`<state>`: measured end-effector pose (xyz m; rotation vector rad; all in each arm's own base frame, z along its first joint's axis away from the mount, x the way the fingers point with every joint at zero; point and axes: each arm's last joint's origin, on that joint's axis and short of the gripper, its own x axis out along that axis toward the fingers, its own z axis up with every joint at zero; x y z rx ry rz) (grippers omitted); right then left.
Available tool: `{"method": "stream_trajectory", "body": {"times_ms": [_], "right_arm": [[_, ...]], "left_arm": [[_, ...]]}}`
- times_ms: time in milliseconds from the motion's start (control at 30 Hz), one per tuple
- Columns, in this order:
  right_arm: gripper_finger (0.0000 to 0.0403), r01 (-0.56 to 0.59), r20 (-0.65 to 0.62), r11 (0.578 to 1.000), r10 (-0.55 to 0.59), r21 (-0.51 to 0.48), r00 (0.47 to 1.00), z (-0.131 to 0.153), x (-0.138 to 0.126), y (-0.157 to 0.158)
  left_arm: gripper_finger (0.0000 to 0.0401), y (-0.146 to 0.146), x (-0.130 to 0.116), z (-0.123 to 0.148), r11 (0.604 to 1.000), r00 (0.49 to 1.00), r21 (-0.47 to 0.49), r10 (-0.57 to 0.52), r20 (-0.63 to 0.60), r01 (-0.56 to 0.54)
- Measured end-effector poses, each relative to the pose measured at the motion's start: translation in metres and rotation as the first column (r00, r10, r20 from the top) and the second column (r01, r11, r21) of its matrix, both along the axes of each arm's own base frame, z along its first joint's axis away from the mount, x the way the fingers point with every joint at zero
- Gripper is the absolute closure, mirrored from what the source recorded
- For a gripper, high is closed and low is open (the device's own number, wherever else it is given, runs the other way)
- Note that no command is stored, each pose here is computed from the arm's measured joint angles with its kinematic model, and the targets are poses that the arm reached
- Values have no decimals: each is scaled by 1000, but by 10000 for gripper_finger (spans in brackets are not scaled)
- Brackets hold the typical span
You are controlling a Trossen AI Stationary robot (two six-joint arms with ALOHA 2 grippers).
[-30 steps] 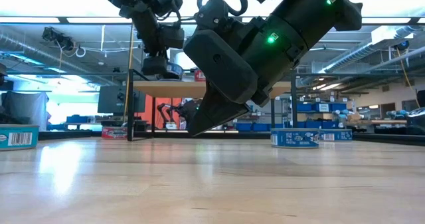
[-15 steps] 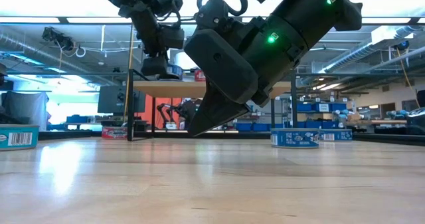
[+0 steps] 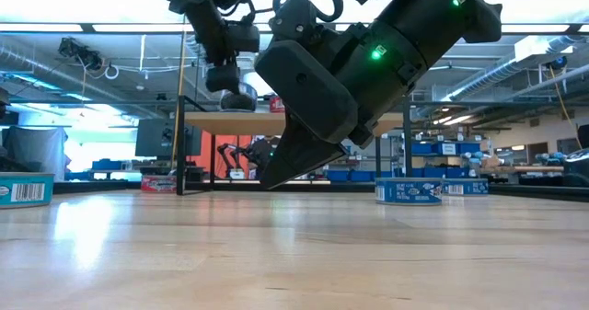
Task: Stack canned seafood by type on shelf
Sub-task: Stack the blue tuna can on top of the blue tuna can on the shelf, then put the yellow blue tuna can on the shelf aligned with the other yellow blue tuna cans
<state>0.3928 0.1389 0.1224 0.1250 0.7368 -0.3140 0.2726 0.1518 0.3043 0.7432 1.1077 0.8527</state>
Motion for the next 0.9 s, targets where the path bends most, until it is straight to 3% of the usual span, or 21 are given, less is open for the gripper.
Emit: {"method": "stream_trajectory", "body": {"times_ms": [233, 900], "right_arm": [[391, 0, 0, 1000, 0, 0, 1000, 0, 0, 0], [391, -1, -1, 1000, 1, 0, 1000, 0, 0, 0]], "left_arm": [[162, -3, -3, -6, 996, 999, -81, -29, -19, 27], [164, -2, 0, 1, 1000, 1000, -23, -19, 21, 20]]}}
